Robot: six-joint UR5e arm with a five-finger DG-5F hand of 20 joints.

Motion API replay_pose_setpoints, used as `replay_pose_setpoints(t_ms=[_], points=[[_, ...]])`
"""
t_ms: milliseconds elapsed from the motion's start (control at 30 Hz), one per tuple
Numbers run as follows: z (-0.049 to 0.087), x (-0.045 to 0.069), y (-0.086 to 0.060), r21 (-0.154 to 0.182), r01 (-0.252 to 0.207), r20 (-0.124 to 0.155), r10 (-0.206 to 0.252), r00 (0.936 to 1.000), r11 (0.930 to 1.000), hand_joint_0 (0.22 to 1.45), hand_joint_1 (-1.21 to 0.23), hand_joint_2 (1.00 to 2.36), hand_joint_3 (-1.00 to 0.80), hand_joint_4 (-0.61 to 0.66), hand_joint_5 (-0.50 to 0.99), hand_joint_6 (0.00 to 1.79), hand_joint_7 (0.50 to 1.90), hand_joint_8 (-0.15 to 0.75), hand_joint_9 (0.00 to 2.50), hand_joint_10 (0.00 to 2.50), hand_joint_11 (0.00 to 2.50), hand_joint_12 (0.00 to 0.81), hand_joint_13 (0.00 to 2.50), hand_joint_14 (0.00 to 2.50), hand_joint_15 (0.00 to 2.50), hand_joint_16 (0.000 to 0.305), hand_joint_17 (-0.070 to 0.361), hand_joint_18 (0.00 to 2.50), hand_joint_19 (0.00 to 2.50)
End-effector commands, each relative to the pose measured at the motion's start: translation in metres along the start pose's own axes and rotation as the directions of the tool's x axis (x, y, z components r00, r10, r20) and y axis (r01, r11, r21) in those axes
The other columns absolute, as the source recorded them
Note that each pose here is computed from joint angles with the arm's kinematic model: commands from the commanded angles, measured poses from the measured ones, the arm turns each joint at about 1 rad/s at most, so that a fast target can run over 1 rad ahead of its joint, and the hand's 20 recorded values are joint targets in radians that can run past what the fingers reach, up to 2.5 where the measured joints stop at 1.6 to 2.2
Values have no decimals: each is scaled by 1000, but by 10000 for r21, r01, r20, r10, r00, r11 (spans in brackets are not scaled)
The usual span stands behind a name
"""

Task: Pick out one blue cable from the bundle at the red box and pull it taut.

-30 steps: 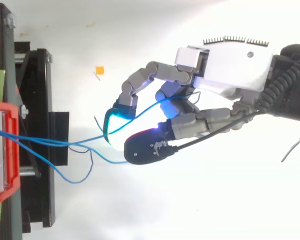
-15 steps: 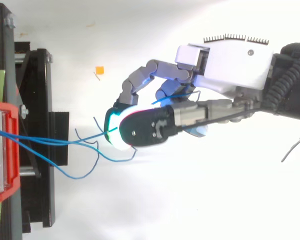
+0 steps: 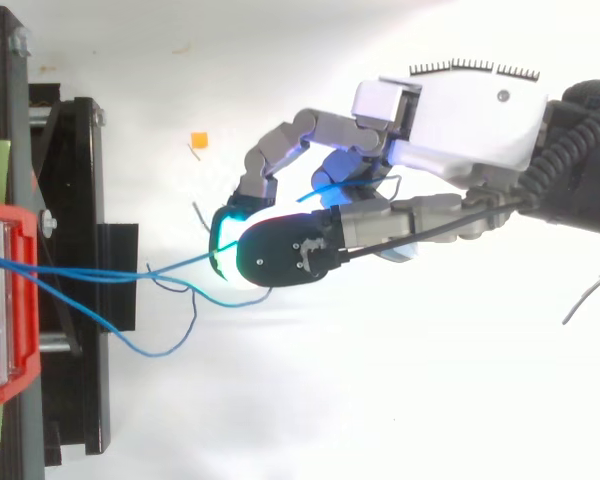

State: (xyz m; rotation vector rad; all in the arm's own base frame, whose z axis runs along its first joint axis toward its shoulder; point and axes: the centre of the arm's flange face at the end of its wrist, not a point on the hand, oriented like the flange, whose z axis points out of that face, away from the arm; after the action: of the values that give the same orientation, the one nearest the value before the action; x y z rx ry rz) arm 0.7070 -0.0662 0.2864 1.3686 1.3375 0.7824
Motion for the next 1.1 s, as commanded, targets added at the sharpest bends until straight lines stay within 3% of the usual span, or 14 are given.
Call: replay_pose_setpoints(t_ms=[0,267,367,567,833,1067], points=[[1,-4,-2,26,-89,301,89,9995,10000,566,-563,1019,-194,-48,-131,909,826,141,928,2500,596,296,1133,1934,822,45,102,840,1147],[1,-4,-1,-1,-100,319,100,9994,9999,569,-621,1014,-202,-28,-133,917,799,170,925,2500,533,319,1145,1954,781,51,114,865,1113],[1,-4,-1,-15,-106,320,106,9994,9999,493,-570,1000,-495,-18,-139,917,792,172,898,2500,553,313,1132,1900,819,50,112,846,1119],[2,-7,-6,-34,-129,382,130,9992,9999,435,-384,1000,-500,24,-140,896,733,214,901,2500,460,361,1138,1951,704,57,129,861,1096],[1,-13,-17,115,-163,1105,149,9938,9998,519,-262,1000,-500,-12,-143,887,781,180,860,2500,547,306,1100,1875,788,48,107,784,1143],[1,-15,-16,82,-316,1230,303,9919,9995,560,-391,1004,-439,-13,-143,885,801,161,858,2500,550,286,1099,1833,823,44,100,768,1161]])
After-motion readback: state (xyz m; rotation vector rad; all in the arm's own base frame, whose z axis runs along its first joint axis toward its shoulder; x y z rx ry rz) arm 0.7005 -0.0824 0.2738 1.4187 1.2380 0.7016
